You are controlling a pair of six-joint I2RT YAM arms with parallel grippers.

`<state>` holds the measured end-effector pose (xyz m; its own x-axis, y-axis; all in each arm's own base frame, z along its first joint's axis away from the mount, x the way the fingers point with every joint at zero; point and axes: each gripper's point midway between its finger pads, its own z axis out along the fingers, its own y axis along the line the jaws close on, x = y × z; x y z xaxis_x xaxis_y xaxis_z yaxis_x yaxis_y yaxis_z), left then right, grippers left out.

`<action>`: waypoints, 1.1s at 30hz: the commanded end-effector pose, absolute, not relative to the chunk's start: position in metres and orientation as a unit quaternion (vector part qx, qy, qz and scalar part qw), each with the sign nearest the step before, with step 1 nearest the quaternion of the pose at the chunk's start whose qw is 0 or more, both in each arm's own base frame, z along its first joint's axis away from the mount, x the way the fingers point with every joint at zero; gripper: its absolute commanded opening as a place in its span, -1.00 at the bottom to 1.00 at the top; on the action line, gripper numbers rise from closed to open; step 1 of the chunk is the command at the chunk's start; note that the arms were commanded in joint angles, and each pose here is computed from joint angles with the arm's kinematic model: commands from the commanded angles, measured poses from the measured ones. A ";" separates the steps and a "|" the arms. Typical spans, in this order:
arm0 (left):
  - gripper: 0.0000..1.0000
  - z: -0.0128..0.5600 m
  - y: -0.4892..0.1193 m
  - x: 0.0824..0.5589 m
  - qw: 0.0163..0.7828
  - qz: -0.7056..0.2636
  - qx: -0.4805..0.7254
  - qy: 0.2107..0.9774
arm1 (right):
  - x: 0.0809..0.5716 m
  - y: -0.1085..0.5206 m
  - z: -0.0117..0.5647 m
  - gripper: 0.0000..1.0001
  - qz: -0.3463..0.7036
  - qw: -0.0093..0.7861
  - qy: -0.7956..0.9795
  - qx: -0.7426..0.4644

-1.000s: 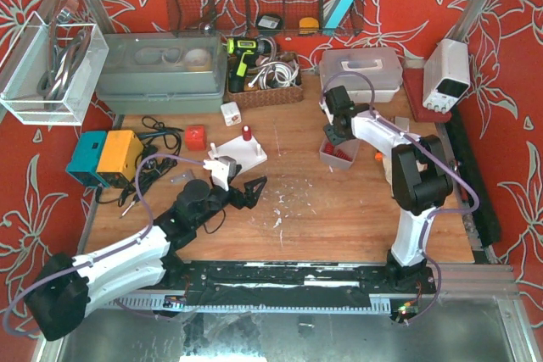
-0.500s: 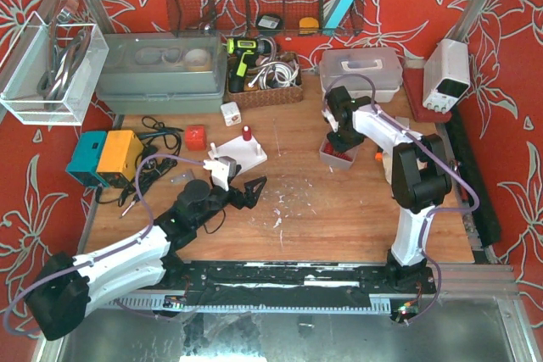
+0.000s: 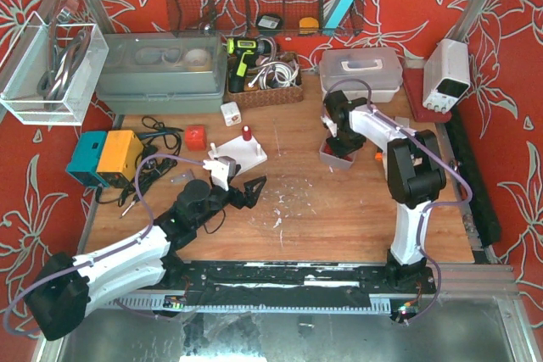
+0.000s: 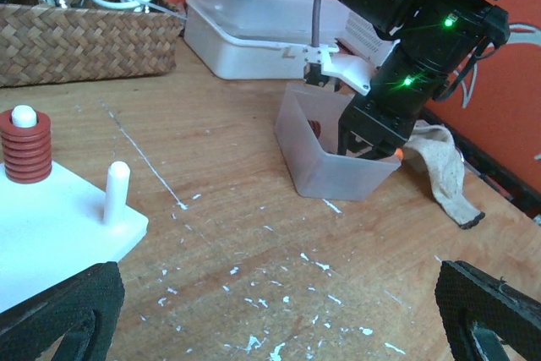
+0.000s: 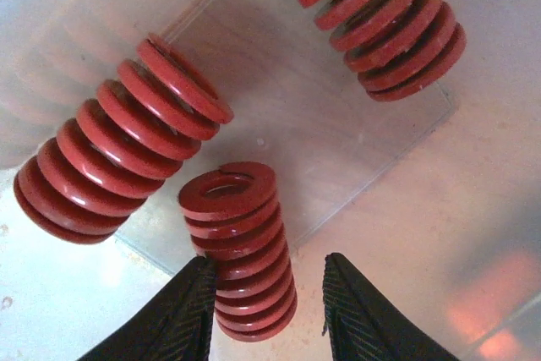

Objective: Install the large spring

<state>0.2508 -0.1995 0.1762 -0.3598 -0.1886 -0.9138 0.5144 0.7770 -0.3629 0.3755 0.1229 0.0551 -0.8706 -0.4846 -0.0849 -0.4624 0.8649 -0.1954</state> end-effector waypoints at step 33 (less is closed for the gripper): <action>1.00 0.185 -0.194 0.249 0.572 -0.314 0.100 0.752 | 0.366 0.112 0.017 -0.27 -0.073 0.003 0.974 -0.213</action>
<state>0.2503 -0.1962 0.1838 -0.3390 -0.2055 -0.9181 0.5117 0.7786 -0.3632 0.3825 0.1216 0.0290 -0.8967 -0.4390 -0.0569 -0.4261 0.8908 -0.1579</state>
